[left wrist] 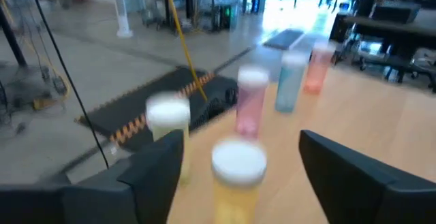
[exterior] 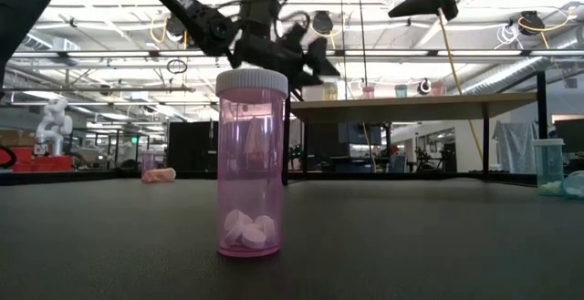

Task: Pick and place medicine bottles onto shelf by color
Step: Put the top pink pill bottle on the shelf aligned with the other pink pill bottle

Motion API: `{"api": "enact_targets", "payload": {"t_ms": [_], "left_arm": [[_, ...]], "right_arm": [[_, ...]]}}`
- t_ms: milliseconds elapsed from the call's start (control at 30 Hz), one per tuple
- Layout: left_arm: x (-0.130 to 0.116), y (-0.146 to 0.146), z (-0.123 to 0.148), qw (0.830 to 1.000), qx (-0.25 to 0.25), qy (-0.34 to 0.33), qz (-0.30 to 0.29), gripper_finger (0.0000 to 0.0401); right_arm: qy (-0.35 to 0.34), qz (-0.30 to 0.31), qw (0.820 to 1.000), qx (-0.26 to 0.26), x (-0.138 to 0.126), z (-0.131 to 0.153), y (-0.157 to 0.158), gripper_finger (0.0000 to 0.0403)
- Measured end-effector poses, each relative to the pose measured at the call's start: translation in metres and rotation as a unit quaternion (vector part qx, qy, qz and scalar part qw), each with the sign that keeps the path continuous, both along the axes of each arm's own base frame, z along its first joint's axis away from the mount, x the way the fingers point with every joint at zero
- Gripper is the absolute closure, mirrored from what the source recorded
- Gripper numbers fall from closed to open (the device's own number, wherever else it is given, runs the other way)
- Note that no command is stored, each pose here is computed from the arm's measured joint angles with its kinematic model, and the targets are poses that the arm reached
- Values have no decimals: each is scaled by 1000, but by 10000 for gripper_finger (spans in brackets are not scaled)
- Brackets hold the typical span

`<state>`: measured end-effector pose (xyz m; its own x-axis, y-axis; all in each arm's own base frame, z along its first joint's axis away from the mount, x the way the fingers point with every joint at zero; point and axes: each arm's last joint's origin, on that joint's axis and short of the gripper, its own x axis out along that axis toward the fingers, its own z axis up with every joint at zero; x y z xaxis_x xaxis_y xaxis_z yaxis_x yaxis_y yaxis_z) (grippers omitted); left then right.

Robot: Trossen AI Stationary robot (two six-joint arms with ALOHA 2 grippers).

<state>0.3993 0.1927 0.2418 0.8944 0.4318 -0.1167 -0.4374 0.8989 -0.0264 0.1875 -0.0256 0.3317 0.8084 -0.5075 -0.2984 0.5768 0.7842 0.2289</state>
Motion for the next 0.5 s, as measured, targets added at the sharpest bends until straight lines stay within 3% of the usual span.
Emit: {"api": "enact_targets", "payload": {"t_ms": [300, 400, 500], "left_arm": [[-35, -24, 66, 1000, 6, 21, -9, 51], [-60, -36, 93, 999, -28, 33, 13, 50], [-89, -47, 112, 992, -84, 44, 79, 50]], "right_arm": [[0, 14, 1000, 0, 1, 0, 5, 150], [-3, 14, 1000, 5, 1, 0, 6, 150], [-6, 24, 1000, 16, 1, 0, 6, 150]]}}
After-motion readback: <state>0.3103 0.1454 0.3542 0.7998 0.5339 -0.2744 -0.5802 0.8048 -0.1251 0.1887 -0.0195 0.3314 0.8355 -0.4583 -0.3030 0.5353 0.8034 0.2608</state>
